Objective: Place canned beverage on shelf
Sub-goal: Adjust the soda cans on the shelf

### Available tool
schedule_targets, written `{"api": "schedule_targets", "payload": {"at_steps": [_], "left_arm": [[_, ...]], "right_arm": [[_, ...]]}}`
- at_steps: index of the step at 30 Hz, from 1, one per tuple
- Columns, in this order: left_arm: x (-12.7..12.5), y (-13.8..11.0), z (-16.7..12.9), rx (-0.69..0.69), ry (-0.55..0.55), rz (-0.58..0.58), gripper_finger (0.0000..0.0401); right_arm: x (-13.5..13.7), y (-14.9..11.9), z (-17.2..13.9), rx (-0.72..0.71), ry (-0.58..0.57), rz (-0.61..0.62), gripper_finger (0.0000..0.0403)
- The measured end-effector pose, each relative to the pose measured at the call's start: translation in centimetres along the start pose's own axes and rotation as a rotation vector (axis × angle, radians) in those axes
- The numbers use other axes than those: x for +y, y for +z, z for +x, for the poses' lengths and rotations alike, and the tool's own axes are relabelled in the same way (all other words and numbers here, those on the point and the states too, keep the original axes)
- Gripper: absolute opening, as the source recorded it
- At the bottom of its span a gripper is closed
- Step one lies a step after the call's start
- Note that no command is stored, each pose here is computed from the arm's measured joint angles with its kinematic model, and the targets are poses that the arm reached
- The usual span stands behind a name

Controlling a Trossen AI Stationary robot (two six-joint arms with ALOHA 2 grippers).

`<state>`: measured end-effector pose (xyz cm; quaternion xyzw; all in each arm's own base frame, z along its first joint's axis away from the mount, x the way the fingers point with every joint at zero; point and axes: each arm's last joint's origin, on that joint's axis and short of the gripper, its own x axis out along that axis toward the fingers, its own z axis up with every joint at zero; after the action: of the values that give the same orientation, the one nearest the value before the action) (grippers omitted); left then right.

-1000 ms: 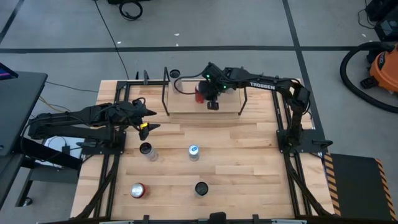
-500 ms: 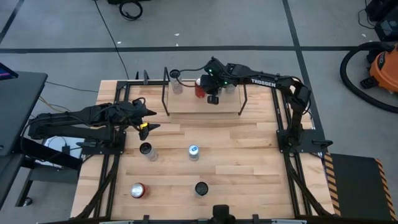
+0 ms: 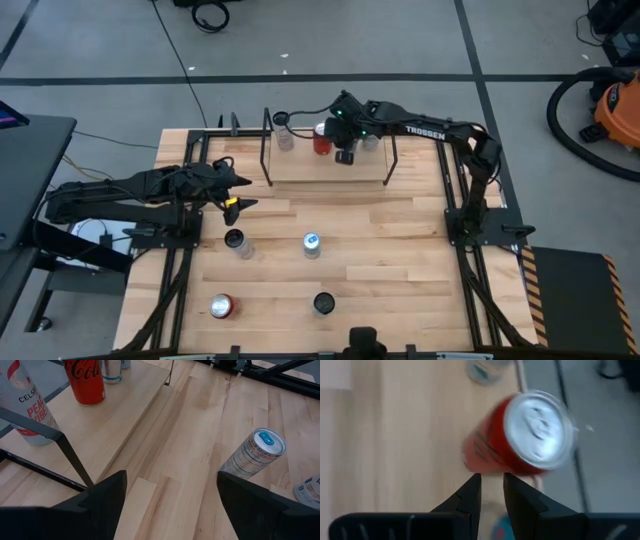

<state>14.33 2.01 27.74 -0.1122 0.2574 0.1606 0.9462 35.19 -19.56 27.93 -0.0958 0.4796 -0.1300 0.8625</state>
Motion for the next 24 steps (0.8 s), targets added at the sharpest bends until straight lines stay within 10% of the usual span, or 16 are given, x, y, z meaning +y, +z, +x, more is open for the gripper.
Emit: {"api": "schedule_targets", "payload": {"at_steps": [24], "left_arm": [[0.0,0.1,0.0,-0.008,-0.002,0.012,0.0311]], "right_arm": [[-3.5,0.5,-0.9,-0.117,-0.158,0.115,0.0090]]}}
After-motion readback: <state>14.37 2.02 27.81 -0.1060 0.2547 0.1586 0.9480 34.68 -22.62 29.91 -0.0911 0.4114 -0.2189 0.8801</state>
